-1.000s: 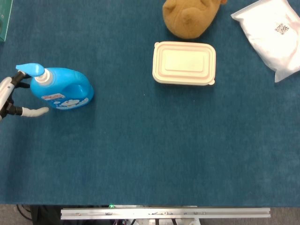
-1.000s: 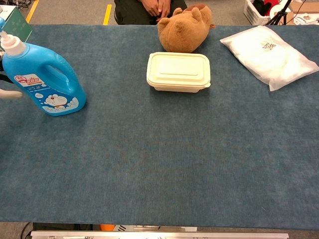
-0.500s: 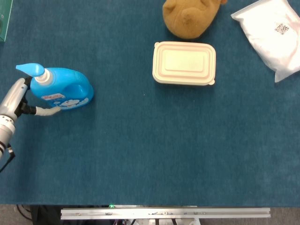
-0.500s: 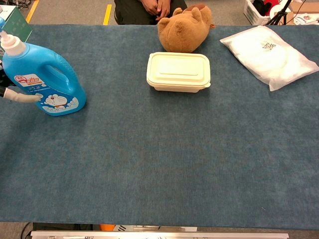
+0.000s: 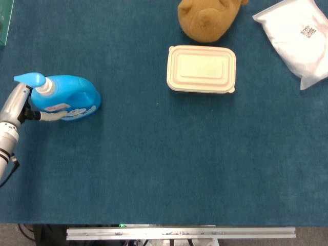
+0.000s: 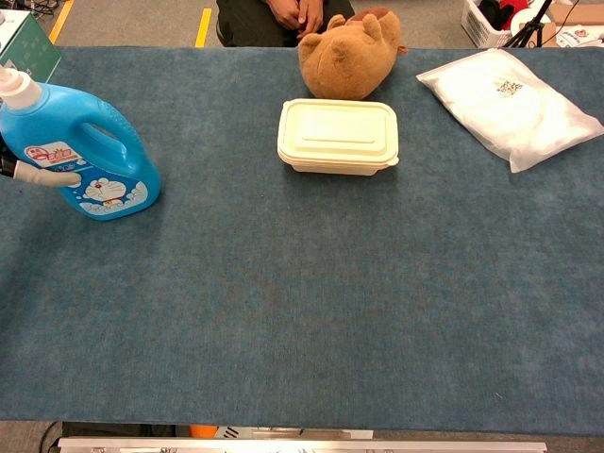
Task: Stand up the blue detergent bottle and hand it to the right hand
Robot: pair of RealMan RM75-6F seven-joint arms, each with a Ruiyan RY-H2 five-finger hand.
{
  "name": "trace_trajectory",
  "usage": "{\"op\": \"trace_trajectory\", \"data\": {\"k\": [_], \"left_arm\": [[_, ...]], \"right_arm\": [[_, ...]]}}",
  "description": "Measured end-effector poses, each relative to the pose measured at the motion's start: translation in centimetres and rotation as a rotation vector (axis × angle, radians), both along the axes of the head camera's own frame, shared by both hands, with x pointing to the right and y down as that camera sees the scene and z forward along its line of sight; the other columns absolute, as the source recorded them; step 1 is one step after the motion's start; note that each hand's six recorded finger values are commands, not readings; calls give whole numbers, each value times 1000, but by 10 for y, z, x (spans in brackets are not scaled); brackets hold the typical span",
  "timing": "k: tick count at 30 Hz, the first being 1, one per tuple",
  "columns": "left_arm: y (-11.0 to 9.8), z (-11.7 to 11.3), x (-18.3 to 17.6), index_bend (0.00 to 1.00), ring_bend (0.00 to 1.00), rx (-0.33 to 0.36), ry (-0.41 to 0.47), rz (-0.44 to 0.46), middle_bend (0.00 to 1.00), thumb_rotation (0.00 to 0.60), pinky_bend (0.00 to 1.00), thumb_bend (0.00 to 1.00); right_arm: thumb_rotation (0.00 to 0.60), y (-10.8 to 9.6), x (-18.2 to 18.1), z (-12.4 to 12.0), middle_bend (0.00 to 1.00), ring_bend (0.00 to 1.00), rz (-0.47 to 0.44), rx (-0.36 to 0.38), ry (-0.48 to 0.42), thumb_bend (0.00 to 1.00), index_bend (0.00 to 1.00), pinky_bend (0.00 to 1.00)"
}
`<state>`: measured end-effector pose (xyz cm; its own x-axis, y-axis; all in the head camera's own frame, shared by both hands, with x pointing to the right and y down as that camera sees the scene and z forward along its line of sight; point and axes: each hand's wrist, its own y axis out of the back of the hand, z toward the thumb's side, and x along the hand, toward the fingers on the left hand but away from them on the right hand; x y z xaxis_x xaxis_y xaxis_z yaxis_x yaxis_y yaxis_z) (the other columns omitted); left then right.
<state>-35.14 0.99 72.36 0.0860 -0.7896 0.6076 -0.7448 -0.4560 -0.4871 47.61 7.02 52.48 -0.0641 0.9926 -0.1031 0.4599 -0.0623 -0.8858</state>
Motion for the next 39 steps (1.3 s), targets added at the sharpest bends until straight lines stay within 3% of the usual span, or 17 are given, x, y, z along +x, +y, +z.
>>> {"op": "trace_trajectory", "data": {"k": [11,19,28,35,39], "left_arm": [[-14,-24,12,535,221,15,32,85,284,600,348,138],[-13,-44,45,535,215,5,124,124,284,600,348,138],[-10,-68,81,534,215,13,200,141,284,600,348,138],[-9,-79,102,534,211,18,238,132,284,600,348,138],[-9,-84,112,532,209,19,247,125,284,600,348,138]], "right_arm": [[600,-7,-25,4,209,107,-93,-33,-17,114,60,261],[600,-19,-63,6,209,107,-213,-96,-50,114,69,261],[600,-39,-116,5,237,125,-355,-148,-92,113,216,261],[600,-57,-159,17,237,125,-432,-224,-154,115,303,261],[600,-65,-180,22,237,125,-460,-248,-153,163,332,261]]}}
